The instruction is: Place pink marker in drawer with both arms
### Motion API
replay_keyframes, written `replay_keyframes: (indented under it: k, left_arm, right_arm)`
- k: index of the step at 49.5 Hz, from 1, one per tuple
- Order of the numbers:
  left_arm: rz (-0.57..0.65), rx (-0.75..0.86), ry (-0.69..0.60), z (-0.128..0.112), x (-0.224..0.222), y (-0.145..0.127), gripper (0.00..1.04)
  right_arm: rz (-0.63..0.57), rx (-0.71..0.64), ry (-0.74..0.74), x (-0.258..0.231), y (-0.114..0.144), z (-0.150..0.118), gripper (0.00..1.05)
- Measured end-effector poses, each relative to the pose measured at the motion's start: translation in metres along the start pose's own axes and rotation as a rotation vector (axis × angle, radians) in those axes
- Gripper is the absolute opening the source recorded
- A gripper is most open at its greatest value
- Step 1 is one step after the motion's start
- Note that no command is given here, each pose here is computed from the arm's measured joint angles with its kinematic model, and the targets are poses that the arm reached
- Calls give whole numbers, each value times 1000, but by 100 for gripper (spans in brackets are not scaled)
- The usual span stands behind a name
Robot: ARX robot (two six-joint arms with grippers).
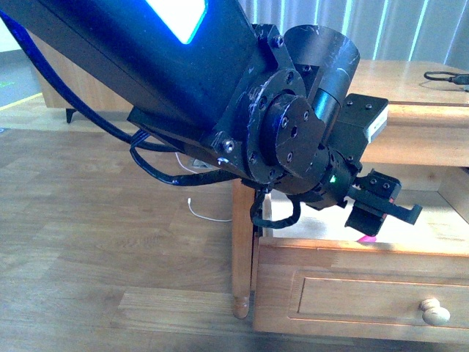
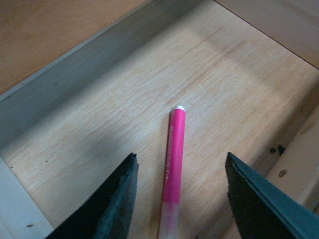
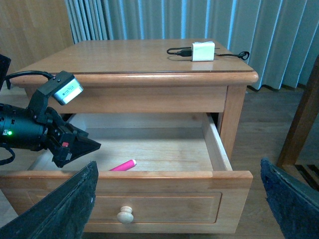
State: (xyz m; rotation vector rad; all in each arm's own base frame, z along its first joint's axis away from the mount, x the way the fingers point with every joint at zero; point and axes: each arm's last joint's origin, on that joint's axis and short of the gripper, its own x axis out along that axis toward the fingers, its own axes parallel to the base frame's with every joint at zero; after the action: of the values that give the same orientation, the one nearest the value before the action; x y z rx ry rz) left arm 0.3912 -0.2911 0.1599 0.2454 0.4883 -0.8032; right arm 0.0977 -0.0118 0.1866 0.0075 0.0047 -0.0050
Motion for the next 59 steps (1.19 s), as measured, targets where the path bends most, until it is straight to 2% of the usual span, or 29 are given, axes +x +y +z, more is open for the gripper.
replay_keyframes:
  k: [7,13,23,38,45,54,59]
  left_arm:
    - [63,-16,-13,-1,-12,3,81]
    - [144,-36,-72,7,-36,10,100]
    - [346,-87,-215,19,-116,29,99]
    - [498,-143,-359,-4,-234,25,99]
    - [591,-232,-390,-35,-277,16,99]
    - [710,-360,-363,-87,-314,5,99]
    - [751,-418,-373,-107,-331,-3,99]
  right_arm:
    - [0,0,0,0,0,0,96]
    - [0,0,0,0,0,0,96]
    - [0,0,0,0,0,0,96]
    - [0,0,0,0,0,0,96]
    - [0,0,0,0,0,0,96]
    - [0,0,0,0,0,0,96]
    - [0,0,0,0,0,0,96]
